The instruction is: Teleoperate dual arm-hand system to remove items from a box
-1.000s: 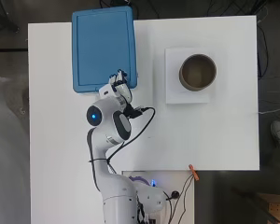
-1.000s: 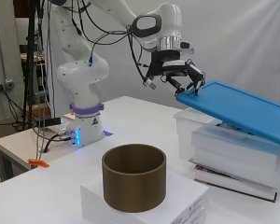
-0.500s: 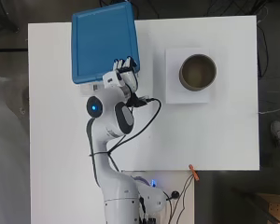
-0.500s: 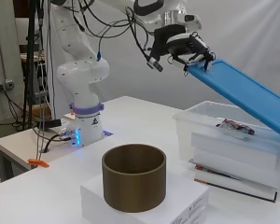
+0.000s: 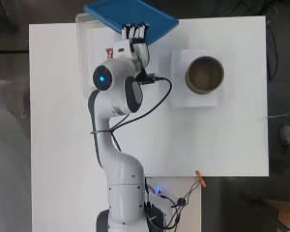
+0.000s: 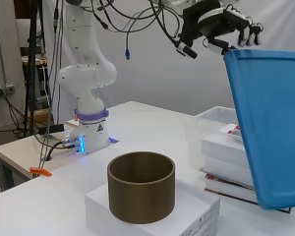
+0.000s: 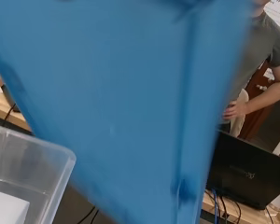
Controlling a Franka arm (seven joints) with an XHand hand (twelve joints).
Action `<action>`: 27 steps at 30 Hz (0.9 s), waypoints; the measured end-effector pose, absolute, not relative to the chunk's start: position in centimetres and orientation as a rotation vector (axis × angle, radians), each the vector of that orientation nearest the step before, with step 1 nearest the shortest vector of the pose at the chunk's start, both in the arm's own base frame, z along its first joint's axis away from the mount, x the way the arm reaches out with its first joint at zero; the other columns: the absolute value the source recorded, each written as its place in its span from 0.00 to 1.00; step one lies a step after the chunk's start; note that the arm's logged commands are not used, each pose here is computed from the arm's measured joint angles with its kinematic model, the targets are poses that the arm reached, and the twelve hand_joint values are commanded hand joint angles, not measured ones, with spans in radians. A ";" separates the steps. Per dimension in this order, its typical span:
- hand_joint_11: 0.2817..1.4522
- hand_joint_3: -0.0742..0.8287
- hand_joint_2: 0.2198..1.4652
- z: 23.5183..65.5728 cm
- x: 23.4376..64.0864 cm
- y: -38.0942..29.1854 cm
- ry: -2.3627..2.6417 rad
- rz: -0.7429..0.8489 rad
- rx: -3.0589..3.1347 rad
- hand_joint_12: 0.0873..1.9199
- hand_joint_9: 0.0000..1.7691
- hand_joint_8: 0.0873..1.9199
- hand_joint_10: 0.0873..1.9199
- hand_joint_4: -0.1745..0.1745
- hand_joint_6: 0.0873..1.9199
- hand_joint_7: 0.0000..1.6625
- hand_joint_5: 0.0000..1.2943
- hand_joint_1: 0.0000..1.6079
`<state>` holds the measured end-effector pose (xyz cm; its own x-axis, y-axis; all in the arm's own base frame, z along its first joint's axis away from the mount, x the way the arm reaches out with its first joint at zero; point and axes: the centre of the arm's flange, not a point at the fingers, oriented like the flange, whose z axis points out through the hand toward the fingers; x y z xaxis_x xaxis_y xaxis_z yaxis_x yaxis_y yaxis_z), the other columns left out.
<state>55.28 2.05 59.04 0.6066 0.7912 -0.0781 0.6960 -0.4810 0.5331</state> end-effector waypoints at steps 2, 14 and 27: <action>0.18 0.08 0.64 61.0 54.2 2.9 1.190 0.223 2.292 0.02 0.34 0.02 0.02 0.56 0.02 0.34 0.35 0.31; 0.15 0.06 0.54 57.5 56.1 2.8 1.276 -0.082 2.399 0.00 0.32 0.00 0.00 0.58 0.00 0.31 0.32 0.12; 0.13 0.08 0.51 45.9 58.8 4.7 1.467 -0.250 3.078 0.00 0.27 0.00 0.00 0.78 0.00 0.23 0.27 0.15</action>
